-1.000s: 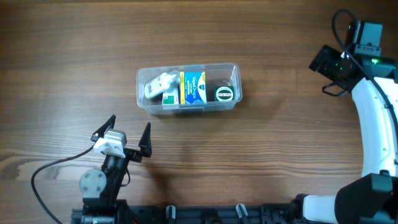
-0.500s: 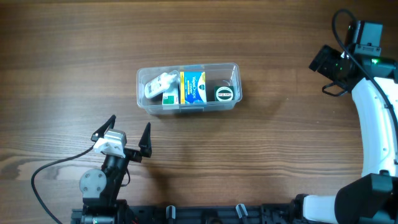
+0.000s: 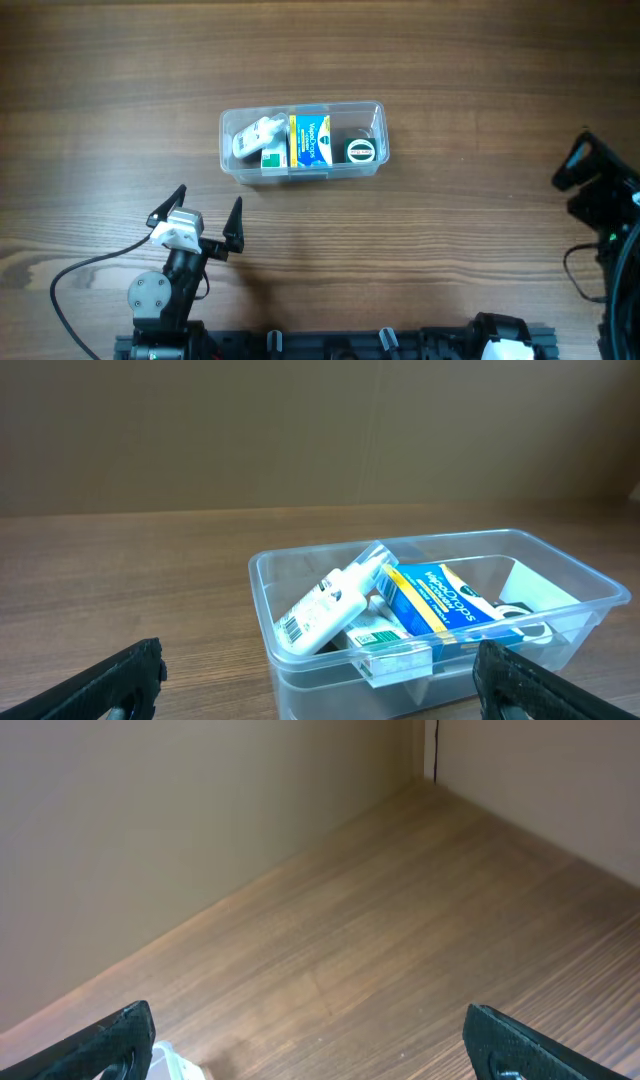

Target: Pack container

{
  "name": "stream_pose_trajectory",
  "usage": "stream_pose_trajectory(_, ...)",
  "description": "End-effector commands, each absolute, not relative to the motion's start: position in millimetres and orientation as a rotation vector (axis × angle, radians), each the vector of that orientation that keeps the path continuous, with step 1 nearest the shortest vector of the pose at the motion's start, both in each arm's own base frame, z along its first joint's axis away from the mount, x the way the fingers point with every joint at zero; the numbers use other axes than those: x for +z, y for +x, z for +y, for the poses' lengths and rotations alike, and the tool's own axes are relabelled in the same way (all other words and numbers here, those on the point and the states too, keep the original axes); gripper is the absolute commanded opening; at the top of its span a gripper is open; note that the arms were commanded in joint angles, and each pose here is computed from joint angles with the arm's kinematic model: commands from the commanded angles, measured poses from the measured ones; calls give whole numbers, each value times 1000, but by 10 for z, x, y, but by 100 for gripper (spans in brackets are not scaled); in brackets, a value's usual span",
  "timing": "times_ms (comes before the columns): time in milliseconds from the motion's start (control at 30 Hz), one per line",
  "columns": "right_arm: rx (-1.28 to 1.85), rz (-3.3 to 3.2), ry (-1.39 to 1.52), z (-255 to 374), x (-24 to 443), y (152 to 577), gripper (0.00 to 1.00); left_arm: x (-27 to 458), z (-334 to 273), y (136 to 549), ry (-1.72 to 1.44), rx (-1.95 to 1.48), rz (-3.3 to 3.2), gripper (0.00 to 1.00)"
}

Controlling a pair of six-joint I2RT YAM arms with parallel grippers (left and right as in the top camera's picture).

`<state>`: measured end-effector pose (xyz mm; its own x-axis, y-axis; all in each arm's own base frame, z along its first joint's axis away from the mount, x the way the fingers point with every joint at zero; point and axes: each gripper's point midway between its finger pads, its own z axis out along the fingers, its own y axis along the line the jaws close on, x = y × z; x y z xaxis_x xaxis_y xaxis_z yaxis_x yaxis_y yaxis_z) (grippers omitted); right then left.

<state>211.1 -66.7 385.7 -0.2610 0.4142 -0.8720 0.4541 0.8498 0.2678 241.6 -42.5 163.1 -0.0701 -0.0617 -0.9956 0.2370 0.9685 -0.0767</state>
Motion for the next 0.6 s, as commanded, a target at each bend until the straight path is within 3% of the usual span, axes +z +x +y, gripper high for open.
stream_pose_trajectory(0,-20,1886,503,-548,3673,2300,100,1622,-395,2419,139,-220,1620,100)
stream_pose_trajectory(300,202,1579,253,-111,2520,2400,100,1622,-394,2420,139,-220,1620,100)
stream_pose_trajectory(567,201,1497,29,120,2182,2374,100,1622,-394,2420,139,-220,1620,100)
